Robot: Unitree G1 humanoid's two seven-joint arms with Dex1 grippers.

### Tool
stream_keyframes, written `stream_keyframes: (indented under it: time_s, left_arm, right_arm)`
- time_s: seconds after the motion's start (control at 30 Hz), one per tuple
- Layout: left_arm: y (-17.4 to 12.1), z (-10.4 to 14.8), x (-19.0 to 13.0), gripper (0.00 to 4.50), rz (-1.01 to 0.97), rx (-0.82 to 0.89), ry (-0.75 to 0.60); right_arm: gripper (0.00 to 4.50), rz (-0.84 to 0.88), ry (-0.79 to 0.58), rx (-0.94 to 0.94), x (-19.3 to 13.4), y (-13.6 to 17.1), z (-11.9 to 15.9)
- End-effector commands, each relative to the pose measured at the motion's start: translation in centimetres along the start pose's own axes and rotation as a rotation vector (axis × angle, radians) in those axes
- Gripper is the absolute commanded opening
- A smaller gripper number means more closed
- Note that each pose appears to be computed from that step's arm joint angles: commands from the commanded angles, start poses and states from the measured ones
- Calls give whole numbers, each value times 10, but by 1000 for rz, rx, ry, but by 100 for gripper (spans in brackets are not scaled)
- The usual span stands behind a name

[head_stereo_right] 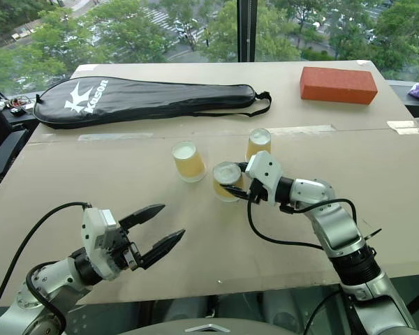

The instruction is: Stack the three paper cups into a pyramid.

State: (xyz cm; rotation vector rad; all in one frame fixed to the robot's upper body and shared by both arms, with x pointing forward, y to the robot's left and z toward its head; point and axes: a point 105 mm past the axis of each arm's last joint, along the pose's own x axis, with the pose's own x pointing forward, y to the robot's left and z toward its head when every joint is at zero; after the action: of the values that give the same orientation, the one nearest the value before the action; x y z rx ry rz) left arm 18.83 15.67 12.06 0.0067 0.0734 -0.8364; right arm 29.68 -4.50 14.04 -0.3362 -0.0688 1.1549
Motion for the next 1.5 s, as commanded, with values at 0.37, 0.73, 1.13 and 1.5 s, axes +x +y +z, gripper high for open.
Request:
stream_keyframes:
  time_s: [0.37,0.73,1.13,1.5]
  left_arm:
    - [-5,12,0,450,11,45,-48]
    - [-3,14,1,450,21,51,-55]
    - [-7,24,2,450,-66,61,-89]
    - [-8,30,3,450,-67,71,-92]
  right_arm:
    - [285,40,43,65,16,-5,-18]
    - [444,-21,-108,-23,-29,-34,36]
    - [444,-289,-22,24,-45,-92,17]
    - [444,-349,30,116,-15,-113,-15]
